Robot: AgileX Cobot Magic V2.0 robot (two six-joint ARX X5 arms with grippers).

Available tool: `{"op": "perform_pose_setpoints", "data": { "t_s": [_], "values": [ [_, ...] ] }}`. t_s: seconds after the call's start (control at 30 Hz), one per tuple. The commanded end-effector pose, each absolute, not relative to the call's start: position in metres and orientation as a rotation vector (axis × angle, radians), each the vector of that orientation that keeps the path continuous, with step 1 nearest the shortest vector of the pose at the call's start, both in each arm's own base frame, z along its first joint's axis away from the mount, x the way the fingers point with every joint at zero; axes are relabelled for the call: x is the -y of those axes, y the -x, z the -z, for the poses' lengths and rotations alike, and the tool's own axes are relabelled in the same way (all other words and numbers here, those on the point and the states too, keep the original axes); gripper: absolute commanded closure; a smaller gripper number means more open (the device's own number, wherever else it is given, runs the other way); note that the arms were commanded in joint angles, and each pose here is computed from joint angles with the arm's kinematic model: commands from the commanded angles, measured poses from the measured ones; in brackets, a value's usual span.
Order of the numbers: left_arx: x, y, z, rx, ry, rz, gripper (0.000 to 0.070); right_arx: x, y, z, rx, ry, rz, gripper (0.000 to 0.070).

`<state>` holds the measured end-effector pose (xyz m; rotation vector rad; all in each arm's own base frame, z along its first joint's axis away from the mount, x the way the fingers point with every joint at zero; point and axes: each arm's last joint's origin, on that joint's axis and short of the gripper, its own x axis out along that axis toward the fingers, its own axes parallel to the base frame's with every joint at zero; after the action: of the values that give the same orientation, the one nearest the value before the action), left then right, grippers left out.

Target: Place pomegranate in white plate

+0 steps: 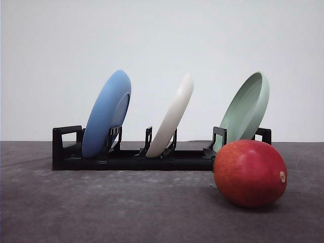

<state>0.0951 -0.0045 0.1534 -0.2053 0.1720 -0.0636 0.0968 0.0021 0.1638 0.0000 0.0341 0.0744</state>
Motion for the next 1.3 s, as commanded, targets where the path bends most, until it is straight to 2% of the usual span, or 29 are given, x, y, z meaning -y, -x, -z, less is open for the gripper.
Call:
{"op": "perform_pose_setpoints", "data": {
  "t_s": [0.0, 0.17, 0.3, 0.53, 0.6, 0.73, 0.87, 1.07, 1.27],
  "values": [
    [0.004, -0.096, -0.149, -0.186, 0.236, 0.055, 0.0674, -0.002, -0.097, -0.163, -0.03, -0.001, -0.075, 0.0667],
    [0.004, -0.096, -0.15, -0.187, 0.344, 0.046, 0.0674, -0.002, -0.097, -0.165, -0.014, -0.009, -0.075, 0.0667],
    [0.004, -0.096, -0.154, -0.148, 0.411, 0.048, 0.0674, -0.002, -0.097, -0.168, 0.008, -0.112, -0.076, 0.0667],
    [0.004, -0.095, -0.181, 0.067, 0.404, 0.092, 0.0687, -0.002, -0.095, -0.187, 0.175, -0.356, -0.105, 0.0672],
    [0.004, -0.093, -0.191, 0.12, 0.403, 0.102, 0.0687, -0.002, -0.093, -0.195, 0.199, -0.395, -0.115, 0.0695],
    [0.003, -0.085, -0.216, 0.166, 0.353, 0.087, 0.0687, -0.002, -0.085, -0.217, 0.189, -0.41, -0.117, 0.0695],
    [0.002, -0.075, -0.239, 0.101, 0.32, 0.038, 0.0687, -0.002, -0.073, -0.24, 0.117, -0.413, -0.101, 0.0695],
    [0.002, -0.062, -0.268, -0.121, 0.297, 0.004, 0.0688, -0.002, -0.061, -0.263, -0.045, -0.379, -0.082, 0.0695],
    [0.002, -0.063, -0.284, -0.329, 0.226, 0.0, 0.0688, -0.005, -0.062, -0.276, -0.205, -0.311, -0.133, 0.0695]
  ]
}}
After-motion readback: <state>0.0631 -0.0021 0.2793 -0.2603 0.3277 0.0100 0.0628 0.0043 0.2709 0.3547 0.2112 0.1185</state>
